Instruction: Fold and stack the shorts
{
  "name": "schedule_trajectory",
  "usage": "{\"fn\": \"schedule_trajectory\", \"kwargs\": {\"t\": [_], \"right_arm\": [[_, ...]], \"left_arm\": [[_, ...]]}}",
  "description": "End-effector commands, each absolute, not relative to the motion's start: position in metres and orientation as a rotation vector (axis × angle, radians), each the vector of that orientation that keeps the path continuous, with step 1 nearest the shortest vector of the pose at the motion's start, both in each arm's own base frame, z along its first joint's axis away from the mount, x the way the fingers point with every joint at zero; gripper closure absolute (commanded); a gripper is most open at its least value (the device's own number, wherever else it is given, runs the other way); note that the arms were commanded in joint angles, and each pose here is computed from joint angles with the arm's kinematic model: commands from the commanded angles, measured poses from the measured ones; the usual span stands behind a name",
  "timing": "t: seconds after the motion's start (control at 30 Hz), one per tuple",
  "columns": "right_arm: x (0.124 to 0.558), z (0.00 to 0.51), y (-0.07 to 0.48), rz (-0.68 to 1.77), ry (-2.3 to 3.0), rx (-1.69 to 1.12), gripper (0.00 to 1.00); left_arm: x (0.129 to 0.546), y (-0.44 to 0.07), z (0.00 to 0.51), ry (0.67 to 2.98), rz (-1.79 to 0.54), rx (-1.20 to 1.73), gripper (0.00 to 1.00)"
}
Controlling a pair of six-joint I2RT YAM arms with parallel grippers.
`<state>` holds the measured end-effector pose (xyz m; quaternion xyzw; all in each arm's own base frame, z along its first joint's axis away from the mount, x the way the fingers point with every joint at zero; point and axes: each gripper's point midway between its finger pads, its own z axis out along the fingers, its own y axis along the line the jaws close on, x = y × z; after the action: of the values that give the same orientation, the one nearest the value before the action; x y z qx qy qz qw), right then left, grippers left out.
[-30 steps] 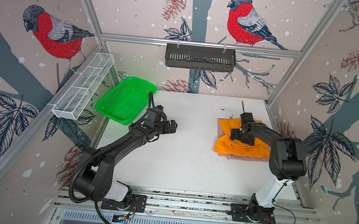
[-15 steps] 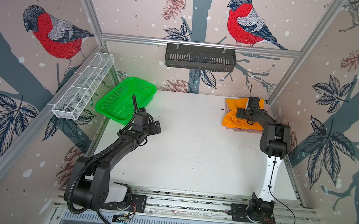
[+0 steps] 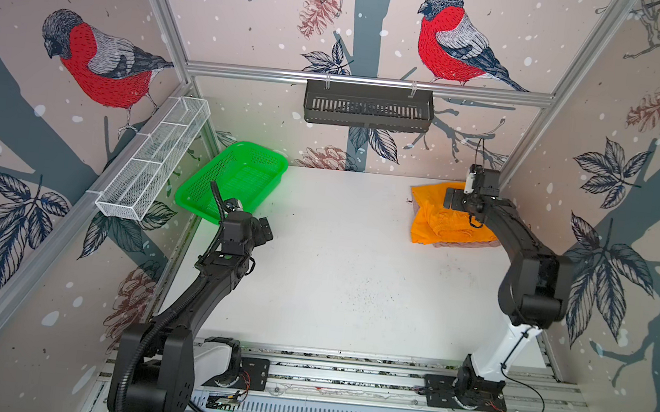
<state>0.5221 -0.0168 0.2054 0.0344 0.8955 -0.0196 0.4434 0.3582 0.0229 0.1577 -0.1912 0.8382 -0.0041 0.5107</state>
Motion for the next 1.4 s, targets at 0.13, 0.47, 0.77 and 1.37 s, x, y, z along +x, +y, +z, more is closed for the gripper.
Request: {"fn": "schedule_trajectory", "kwargs": {"t": [0.13,0.47,0.77,1.37], "right_arm": [[0.458,0.232,-0.002,0.085,2.036,0.120,0.00],[0.364,0.169,-0.002,-0.100,1.771,0.136,0.00],[0.353,0.151,-0.010,-0.121,1.668,0.057,0.00],[0.374,0.125,-0.017,-0.103,1.711,0.109,0.00]], "left_arm": [[0.351,0.060,0.192,1.732,0.247,-0.425,0.03],[0.326,0.074,0.158,1.603,0.278,-0.396,0.03],[0.365,0.053,0.145,1.685,0.161,-0.274,0.03],[0.377,-0.003,0.130,1.666,-0.050,0.047,0.01]]}}
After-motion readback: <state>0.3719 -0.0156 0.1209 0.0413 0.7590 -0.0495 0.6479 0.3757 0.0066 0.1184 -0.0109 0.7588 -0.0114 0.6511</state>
